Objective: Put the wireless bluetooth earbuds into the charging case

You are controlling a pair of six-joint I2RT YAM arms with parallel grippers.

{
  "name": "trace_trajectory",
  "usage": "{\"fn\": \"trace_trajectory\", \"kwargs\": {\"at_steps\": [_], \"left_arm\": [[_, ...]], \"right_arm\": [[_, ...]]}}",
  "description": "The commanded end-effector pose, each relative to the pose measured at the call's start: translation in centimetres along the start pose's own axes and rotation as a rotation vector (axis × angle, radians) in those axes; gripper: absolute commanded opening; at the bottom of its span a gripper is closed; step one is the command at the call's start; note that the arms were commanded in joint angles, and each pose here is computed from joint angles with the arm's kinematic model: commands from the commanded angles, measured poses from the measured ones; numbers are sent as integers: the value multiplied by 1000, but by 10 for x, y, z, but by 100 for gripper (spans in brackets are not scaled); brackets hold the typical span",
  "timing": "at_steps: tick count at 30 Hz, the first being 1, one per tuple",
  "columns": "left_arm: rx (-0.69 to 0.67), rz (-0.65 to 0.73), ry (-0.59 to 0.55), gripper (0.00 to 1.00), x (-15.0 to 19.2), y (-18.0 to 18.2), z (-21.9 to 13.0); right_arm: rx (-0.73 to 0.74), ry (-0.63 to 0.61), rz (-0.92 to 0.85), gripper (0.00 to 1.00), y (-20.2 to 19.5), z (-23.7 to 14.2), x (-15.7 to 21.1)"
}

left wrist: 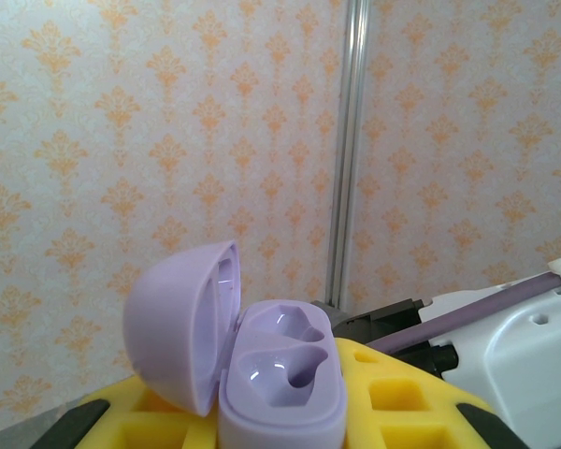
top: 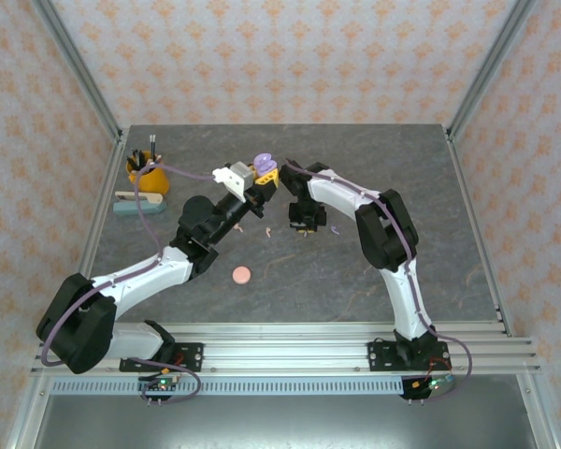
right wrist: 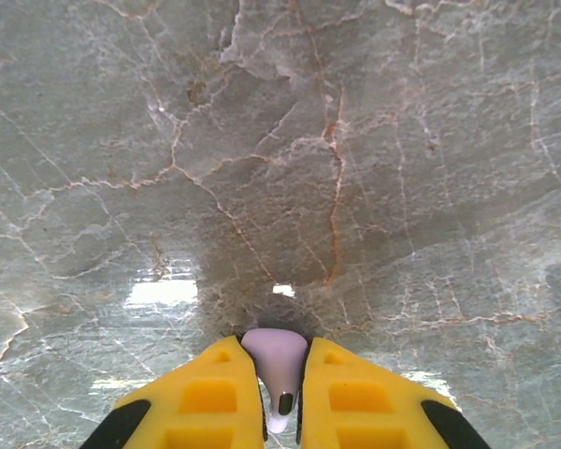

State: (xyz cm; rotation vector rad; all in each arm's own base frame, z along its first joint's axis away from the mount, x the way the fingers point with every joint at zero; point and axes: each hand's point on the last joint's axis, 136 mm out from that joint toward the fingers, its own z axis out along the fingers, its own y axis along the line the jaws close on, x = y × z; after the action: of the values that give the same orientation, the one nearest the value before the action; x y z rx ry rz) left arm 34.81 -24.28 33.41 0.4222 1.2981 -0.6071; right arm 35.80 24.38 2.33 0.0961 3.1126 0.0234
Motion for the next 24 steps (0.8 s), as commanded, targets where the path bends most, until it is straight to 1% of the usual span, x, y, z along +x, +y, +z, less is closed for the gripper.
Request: {"fn": "trace_trajectory", "kwargs": {"at_steps": [1,9,18,21,24], "left_arm": [[1,1,-15,0,-7,2,-5],[-3,-2,-12,0,-10,2,-8],[-9,-5,1,0,-13,2,-8],[-11,-5,3,0,-14,3,-9],[-14,-5,5,0,-14,3,-10]], "right_arm": [[26,-37,-17,12,-6,0,-1],[-21,-137,-11,12,-10,-19,-2],[-80,-276,-1,12,-15,-52,-7],[-86,-274,-13,12,-14,-54,-7],[-94,-242,-27,12,-11,-45,-3]]}}
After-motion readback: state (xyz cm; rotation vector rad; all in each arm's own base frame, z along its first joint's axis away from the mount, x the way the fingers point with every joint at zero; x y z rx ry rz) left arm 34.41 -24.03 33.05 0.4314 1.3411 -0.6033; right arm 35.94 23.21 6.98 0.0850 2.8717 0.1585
